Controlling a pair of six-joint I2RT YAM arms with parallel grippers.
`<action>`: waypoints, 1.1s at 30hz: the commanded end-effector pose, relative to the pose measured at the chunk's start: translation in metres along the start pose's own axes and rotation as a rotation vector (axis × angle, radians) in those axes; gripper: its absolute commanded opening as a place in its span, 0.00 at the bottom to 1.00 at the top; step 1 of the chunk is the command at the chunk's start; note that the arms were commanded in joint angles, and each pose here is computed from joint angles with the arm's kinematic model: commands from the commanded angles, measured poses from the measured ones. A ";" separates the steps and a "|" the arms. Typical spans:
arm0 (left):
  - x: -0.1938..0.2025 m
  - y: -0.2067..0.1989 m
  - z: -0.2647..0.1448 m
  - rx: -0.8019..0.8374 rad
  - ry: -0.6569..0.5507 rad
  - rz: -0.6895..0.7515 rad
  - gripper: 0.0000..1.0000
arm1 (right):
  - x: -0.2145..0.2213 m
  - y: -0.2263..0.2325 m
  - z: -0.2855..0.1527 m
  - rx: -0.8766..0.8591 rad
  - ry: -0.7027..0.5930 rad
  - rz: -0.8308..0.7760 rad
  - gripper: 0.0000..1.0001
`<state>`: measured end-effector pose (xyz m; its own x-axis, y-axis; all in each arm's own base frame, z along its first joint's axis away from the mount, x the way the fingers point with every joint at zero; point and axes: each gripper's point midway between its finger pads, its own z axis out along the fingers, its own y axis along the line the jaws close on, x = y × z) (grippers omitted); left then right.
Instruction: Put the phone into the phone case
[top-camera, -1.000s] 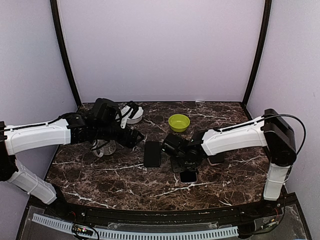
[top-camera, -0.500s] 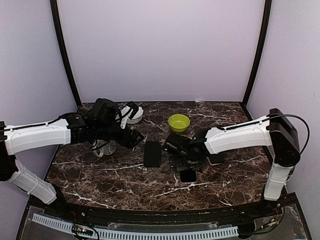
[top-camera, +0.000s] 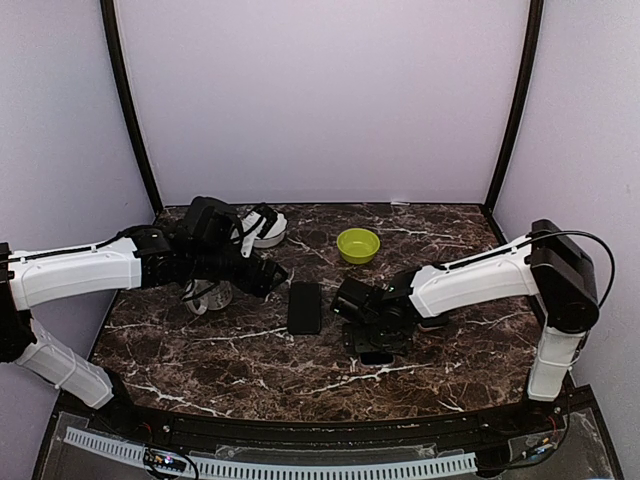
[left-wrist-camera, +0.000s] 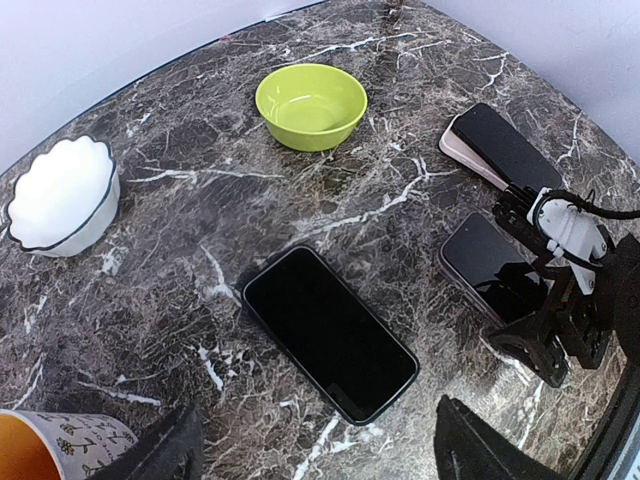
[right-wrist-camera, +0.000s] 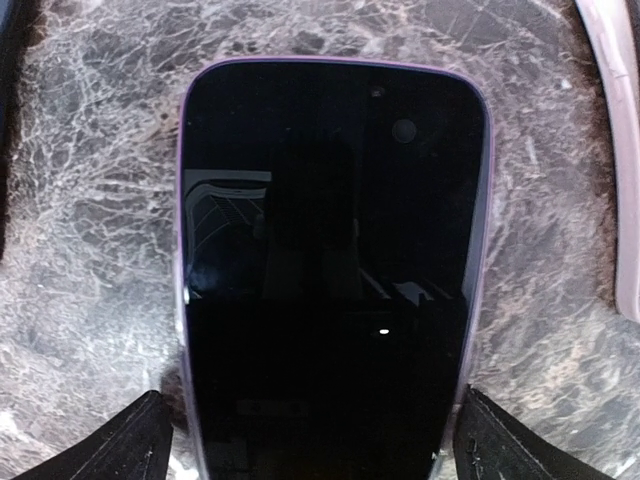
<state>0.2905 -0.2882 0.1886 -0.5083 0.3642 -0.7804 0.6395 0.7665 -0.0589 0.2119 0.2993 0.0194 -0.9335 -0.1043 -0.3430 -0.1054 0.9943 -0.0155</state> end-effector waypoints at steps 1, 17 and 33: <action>-0.007 0.000 -0.004 0.002 -0.013 0.006 0.81 | 0.014 0.000 0.011 -0.013 0.040 0.008 0.93; -0.013 -0.009 -0.008 0.058 -0.037 0.000 0.81 | -0.030 0.037 -0.043 -0.150 -0.207 -0.072 0.40; -0.085 -0.074 -0.117 0.539 -0.628 -0.159 0.90 | -0.090 0.102 -0.261 -0.394 -1.037 -0.169 0.38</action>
<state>0.2333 -0.3147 0.2872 -0.3456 -0.0192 -0.9382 0.8240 0.4721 -0.3132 0.1924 0.4005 0.2482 -0.3462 -0.0592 -0.9363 -0.4931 0.8605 0.1280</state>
